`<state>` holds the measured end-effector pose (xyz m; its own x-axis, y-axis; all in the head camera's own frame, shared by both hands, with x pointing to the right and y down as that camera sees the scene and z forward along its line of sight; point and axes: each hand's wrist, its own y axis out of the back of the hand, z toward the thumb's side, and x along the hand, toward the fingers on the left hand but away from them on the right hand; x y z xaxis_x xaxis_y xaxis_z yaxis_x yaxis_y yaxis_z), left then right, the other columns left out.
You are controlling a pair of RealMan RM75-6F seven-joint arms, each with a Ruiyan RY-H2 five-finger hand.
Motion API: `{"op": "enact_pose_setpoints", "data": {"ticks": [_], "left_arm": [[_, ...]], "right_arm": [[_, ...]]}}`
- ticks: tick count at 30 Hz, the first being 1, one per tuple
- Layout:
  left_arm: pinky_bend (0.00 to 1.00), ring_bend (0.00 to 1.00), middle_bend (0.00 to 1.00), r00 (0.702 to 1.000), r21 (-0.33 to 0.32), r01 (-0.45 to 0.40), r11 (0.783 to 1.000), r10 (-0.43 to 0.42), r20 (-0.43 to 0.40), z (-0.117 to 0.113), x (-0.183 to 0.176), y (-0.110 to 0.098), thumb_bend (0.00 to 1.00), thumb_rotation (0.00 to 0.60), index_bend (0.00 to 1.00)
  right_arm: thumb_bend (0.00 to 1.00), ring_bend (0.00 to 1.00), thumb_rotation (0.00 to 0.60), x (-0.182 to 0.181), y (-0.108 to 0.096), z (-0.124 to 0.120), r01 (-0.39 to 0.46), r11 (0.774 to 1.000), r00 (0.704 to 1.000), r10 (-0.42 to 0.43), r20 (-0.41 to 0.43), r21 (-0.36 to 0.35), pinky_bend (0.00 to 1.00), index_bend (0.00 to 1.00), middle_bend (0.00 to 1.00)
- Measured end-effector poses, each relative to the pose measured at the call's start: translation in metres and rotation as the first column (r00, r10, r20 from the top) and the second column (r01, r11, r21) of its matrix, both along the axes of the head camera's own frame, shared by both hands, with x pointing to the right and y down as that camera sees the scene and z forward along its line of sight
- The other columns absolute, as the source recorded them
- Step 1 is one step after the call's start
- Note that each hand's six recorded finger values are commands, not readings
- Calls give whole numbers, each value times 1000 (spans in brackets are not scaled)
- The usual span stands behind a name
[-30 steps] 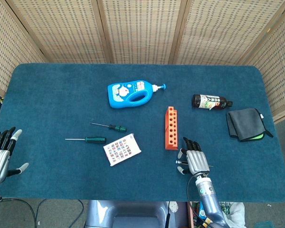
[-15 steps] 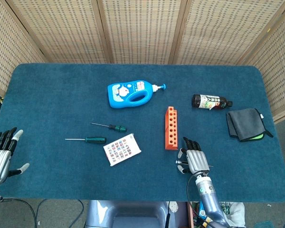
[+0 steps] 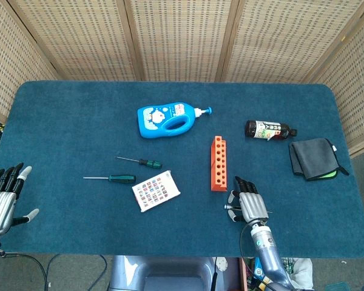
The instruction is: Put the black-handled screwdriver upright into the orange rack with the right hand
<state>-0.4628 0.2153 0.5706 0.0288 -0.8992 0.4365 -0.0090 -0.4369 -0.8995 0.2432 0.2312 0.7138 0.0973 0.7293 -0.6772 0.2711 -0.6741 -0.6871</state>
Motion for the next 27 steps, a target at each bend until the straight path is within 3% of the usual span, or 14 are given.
{"op": "enact_pose_setpoints", "data": {"ticks": [13, 27], "left_arm": [[0, 0, 0, 1000, -3, -5, 1000, 5, 1, 1, 1, 0, 0, 600, 0], [0, 0, 0, 1000, -5, -11, 1000, 11, -1, 2, 3, 1, 0, 600, 0]], "right_arm": [[297, 0, 600, 5, 2, 8, -7, 1000, 1000, 7, -10, -23, 0, 481, 0], [317, 0, 600, 5, -1, 8, -7, 1000, 1000, 7, 3, -14, 0, 556, 0]]}}
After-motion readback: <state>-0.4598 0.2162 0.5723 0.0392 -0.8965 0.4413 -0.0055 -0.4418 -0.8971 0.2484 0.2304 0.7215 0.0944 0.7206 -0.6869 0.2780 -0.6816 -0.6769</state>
